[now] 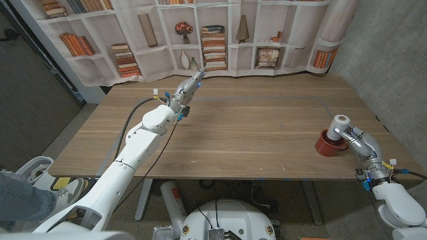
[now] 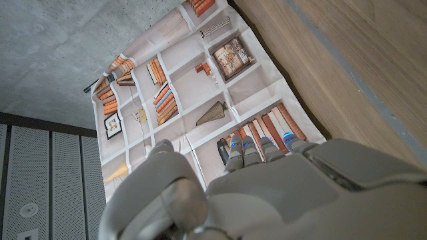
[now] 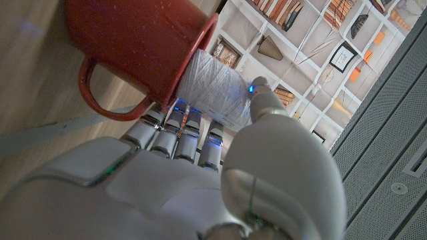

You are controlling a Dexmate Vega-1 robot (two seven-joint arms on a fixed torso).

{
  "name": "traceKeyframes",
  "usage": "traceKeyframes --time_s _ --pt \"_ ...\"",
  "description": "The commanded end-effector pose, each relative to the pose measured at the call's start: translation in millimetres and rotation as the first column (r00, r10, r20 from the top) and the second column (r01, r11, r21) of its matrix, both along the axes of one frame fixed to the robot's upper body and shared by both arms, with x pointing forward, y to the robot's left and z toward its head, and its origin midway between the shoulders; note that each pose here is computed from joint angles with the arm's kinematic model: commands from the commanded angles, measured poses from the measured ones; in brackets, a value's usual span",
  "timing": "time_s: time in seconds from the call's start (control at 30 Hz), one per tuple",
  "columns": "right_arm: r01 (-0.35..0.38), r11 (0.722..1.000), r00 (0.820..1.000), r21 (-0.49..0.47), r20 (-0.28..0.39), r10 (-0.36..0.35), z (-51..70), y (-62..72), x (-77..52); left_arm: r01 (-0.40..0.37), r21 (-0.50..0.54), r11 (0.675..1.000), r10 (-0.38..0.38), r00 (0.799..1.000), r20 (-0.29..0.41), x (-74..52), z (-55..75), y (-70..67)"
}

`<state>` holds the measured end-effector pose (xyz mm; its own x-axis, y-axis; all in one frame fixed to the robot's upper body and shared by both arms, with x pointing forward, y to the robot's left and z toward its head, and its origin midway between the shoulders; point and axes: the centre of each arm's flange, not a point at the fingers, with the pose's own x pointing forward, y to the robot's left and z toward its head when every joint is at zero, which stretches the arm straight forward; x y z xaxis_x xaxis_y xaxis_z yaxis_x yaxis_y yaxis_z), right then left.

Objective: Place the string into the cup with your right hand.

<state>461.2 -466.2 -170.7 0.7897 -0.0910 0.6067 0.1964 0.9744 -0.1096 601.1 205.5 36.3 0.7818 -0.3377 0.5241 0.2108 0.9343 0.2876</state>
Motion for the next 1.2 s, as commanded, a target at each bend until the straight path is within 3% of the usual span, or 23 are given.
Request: traceKeyframes --time_s 0.03,0.97,1.2 --pt "-0.009 1.000 1.000 -0.007 -0.005 0.009 0.6 1.5 -0.1 -0.003 -0.010 1.000 0.003 1.000 0.005 -1.5 1.1 2.9" --pt "-0.056 0.998 0.998 -0.032 -0.027 0.055 1.5 0.1 -1.7 0.000 0.001 1.000 0.000 1.000 0.007 -2.4 3.8 1.2" --pt "-0.064 0.997 0.997 -0.042 -0.039 0.062 1.2 0.1 -1.7 0.004 -0.006 1.000 -0.004 1.000 -0.004 1.4 -0.9 0.9"
